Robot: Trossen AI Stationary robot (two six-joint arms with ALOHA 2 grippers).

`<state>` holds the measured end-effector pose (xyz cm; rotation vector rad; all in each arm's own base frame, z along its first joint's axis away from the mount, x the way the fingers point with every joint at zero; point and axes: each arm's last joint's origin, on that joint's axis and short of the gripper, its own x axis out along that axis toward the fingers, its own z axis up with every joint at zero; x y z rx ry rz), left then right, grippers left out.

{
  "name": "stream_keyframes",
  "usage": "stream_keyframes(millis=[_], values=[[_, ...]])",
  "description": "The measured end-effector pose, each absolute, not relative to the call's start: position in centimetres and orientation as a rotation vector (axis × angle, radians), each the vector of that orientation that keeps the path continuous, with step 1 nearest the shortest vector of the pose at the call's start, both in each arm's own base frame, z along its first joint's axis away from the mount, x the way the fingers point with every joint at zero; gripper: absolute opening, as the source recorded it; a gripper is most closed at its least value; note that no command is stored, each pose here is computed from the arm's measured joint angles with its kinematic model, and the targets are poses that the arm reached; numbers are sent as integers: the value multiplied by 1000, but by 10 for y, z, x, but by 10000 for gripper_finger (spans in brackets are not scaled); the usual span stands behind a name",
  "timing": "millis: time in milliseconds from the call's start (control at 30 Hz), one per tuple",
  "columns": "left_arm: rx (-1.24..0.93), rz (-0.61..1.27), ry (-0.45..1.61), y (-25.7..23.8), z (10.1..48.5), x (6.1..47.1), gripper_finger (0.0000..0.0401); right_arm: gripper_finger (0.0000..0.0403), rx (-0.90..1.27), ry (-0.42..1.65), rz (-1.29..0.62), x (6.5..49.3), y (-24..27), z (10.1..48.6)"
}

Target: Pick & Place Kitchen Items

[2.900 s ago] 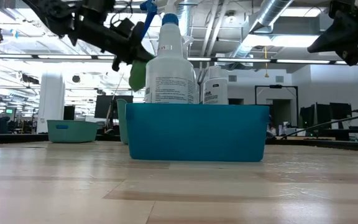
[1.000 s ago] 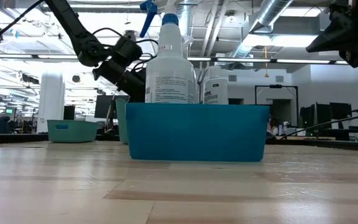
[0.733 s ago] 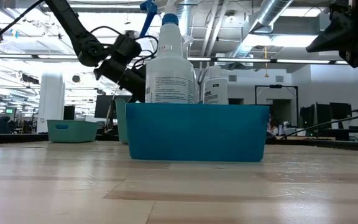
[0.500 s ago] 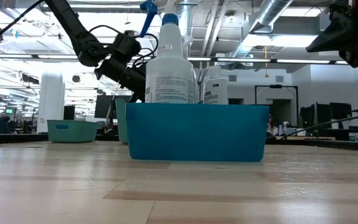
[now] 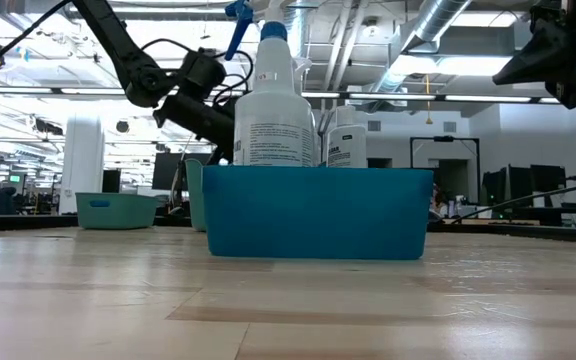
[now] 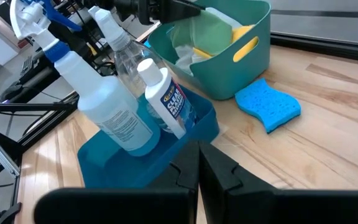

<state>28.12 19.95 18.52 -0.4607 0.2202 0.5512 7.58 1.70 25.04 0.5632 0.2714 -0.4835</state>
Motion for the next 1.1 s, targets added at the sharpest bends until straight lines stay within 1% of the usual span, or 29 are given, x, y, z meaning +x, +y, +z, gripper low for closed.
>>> stream_keyframes(millis=[167,333,400,500,600,767,933,1100], values=[[-459,541,136,200,195,282,143,0,561,274,-484,76,17,250],[-435,540,108,198,206,279,150,0,557,279,-486,75,17,250],[-400,576,93,197,214,276,147,0,555,283,-485,75,17,249],[-354,701,85,196,227,268,137,0,555,285,-483,75,17,249],[-303,833,141,196,235,255,125,0,552,290,-484,75,17,249],[-301,1024,378,190,233,228,116,0,545,303,-480,75,17,248],[-348,1063,509,181,232,213,124,0,542,316,-476,74,17,247],[-431,1082,512,175,232,210,129,0,536,322,-479,74,17,247]])
